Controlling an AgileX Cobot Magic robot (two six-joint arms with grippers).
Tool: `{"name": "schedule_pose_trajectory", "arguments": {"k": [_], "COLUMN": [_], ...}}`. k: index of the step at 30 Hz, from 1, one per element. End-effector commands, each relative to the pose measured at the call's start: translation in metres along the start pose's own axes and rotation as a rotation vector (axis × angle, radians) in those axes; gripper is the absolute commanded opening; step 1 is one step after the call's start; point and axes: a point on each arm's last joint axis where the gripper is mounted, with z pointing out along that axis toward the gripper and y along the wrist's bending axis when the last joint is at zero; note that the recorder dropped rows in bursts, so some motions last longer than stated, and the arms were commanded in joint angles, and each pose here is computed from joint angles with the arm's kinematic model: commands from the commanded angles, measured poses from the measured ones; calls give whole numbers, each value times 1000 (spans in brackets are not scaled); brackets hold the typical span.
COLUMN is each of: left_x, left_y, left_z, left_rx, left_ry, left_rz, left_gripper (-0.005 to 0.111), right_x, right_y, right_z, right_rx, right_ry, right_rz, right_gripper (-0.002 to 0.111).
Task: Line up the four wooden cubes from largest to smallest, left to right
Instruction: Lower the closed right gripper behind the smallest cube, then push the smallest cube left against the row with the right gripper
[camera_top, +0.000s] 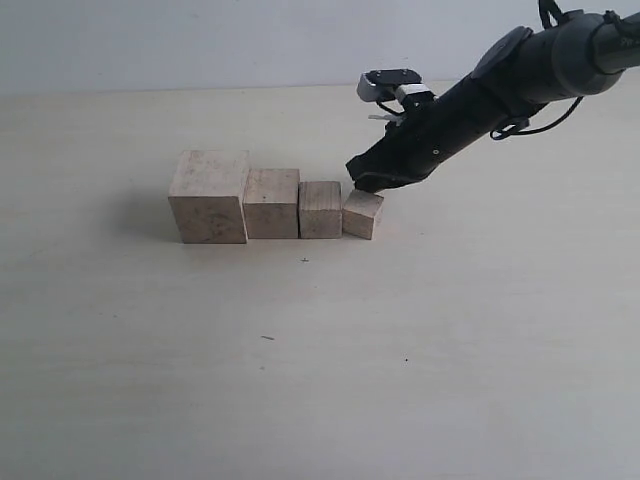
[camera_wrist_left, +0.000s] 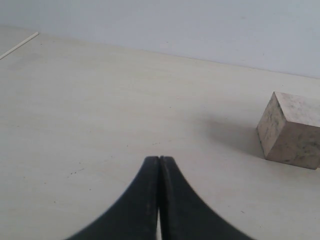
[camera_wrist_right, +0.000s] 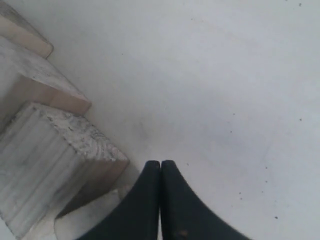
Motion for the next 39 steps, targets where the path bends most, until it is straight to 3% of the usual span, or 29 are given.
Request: {"name": "schedule_pose_trajectory", "arguments": {"k": [1,5,9,16,26,39], "left_x": [0,0,0,0,0,0], "left_y": [0,0,0,0,0,0], "left_z": [0,0,0,0,0,0], "left_rx": [4,4,4,4,4,4], "left_ry": [-11,-11,-11,-11,-11,-11], "left_rz": [5,5,5,5,5,5], "left_gripper": [0,0,0,0,0,0], "right_x": [-14,-23,-17,4,15,12], "right_y": [6,14,20,22,9,3], "right_z": [-20,-48,-82,-68,-37,-22], "right_rx": [22,86,223,144,124,105], "right_ry": [-56,-64,66,266,291,212], "right_rz": [-34,16,166,312,365,298], "right_gripper": [0,0,0,0,0,0]}}
